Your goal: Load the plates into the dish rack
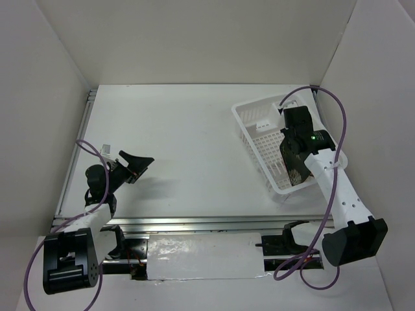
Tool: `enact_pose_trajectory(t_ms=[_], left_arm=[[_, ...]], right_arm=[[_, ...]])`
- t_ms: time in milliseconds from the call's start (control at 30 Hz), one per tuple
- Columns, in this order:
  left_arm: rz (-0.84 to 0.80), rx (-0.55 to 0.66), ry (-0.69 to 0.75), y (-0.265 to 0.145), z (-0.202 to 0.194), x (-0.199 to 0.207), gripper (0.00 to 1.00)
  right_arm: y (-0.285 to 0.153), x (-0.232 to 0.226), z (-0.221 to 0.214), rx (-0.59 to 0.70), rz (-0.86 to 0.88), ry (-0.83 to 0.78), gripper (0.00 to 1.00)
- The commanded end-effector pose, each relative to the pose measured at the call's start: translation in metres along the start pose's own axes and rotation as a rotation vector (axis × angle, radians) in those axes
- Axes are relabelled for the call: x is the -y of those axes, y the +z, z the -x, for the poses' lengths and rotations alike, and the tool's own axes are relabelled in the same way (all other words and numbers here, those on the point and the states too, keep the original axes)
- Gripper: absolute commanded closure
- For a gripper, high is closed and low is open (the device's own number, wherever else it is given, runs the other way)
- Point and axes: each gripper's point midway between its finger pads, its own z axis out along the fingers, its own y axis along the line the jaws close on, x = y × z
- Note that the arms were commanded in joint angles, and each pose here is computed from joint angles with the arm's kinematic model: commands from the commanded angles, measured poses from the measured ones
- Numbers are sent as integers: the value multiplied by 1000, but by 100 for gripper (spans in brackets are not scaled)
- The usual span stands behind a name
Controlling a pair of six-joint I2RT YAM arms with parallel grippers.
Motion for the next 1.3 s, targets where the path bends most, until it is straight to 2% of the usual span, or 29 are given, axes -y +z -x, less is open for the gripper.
enact_pose_trajectory(t_ms=[0, 333, 633, 1033, 1133, 1267], left_arm=[[-50, 16, 55, 0, 7, 13, 0], [-44, 12, 54, 1, 6, 10, 1], [-43, 13, 55, 1, 7, 10, 0], [-53, 10, 50, 2, 7, 12, 1], [-51, 9, 54, 2, 8, 12, 0], [-53, 7, 50, 2, 8, 12, 0]], right_arm=[[-16, 31, 24, 118, -111, 62, 100], [-1, 22, 18, 47, -101, 41, 100], [4, 17, 18, 38, -91, 40, 100], [11, 14, 15, -9, -92, 20, 92], [13, 12, 15, -12, -87, 22, 85], [17, 10, 16, -31, -89, 21, 83]])
